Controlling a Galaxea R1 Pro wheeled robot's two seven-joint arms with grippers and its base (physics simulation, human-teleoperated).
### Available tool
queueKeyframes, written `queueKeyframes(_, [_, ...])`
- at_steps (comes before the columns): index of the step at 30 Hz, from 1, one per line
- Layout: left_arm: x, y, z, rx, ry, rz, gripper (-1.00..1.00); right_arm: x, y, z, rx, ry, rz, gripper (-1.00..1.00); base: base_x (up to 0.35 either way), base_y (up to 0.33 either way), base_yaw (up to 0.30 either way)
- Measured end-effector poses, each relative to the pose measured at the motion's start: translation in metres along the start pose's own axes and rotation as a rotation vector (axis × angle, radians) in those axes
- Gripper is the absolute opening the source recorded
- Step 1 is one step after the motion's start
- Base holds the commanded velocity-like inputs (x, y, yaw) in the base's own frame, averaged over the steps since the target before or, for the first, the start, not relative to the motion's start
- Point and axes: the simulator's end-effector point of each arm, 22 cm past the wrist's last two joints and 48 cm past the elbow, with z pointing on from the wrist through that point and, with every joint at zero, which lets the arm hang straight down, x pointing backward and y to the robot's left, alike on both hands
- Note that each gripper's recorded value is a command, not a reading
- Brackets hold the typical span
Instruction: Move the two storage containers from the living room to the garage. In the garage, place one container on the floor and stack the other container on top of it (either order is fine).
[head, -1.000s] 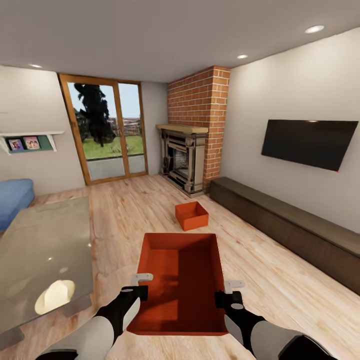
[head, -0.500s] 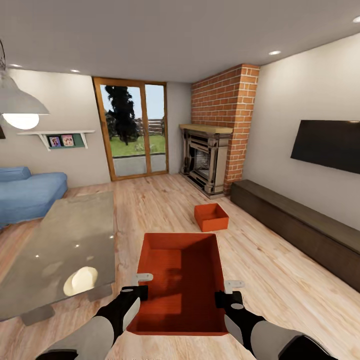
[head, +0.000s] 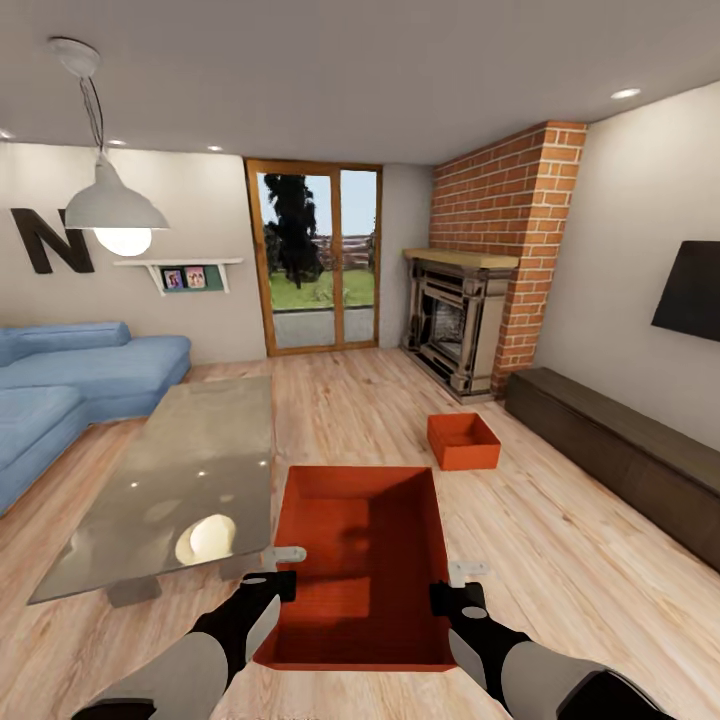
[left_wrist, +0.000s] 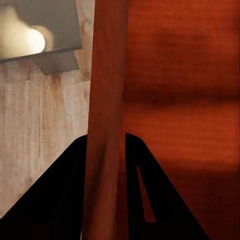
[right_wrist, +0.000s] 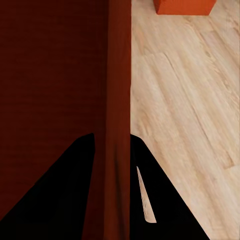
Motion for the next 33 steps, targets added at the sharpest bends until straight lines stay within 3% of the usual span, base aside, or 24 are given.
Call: queueKeyframes(33, [0.0,-0.0001,0.0001,0.0,0.0,0.0,-1.0,-0.0002,-0.0001,0.0001,0.0,0.0,0.0,-1.0,0.0,0.0,0.295])
